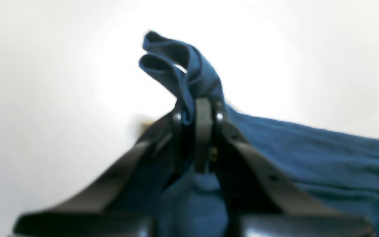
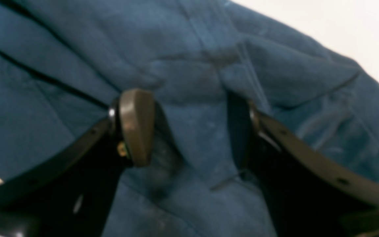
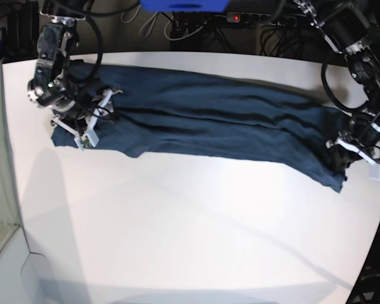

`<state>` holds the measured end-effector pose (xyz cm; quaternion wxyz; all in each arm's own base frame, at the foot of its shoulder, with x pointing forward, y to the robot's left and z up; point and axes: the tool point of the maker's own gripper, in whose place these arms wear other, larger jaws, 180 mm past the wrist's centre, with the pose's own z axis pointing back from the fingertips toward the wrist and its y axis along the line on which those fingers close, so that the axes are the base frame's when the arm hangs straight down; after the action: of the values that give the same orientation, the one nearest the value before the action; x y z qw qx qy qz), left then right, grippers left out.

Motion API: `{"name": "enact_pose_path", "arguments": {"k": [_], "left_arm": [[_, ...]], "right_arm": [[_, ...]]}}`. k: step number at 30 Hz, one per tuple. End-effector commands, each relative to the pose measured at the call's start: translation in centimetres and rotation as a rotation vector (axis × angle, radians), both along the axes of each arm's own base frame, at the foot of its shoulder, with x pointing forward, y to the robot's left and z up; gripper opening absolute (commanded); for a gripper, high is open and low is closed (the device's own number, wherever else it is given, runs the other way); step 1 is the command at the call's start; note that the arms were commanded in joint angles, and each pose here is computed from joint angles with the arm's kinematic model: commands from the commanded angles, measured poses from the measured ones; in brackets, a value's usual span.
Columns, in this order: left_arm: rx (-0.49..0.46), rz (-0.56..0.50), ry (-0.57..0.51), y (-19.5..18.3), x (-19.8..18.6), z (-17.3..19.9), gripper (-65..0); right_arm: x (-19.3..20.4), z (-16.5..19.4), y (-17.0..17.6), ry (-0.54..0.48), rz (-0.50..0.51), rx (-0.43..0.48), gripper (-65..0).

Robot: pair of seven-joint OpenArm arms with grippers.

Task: Layout the t-shirt on the table in an organized manner, then fold the t-shirt properly
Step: 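Release the strip end and move the left gripper to the strip's middle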

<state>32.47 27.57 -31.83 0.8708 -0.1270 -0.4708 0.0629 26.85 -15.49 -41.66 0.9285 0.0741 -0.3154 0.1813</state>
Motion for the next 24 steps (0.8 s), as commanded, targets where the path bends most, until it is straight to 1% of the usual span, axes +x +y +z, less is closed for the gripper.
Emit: {"name": "enact_pose_path", "arguments": {"k": [1,3,6,10,13,15,18,24], "left_arm": [[0.009,-0.012,-0.061,-0.5,0.8,1.8,-64.8],[0.011,-0.020,-0.034,-2.2,0.6,1.4,-64.8],[0.052,-0.006,0.009,-4.6,0.3,1.0,-64.8],[0.154,0.012,0.056,-7.4,-0.1,0.6,-64.9],[0.253,-0.038,0.073,-10.8,-0.5,0.7,-64.9],[0.296,-0.088,0.085,-13.5,-0.8,0.3,-64.9],[0.316,-0.127,0.094,-16.5,-0.8,0.0,-64.9],[0.285,-0.174,0.095,-22.2,-1.4,0.1,-64.9]], "right_arm": [[0.9,1.0,-0.1,-0.043,0.003,0.002,-28.7],[0.9,1.0,-0.1,-0.043,0.003,0.003,-28.7],[0.9,1.0,-0.1,-0.043,0.003,0.003,-28.7],[0.9,1.0,-0.1,-0.043,0.003,0.003,-28.7],[0.9,1.0,0.0,-0.043,0.003,0.005,-28.7],[0.9,1.0,0.0,-0.043,0.003,0.005,-28.7],[0.9,1.0,0.0,-0.043,0.003,0.005,-28.7],[0.9,1.0,-0.1,-0.043,0.003,0.002,-28.7]]}}
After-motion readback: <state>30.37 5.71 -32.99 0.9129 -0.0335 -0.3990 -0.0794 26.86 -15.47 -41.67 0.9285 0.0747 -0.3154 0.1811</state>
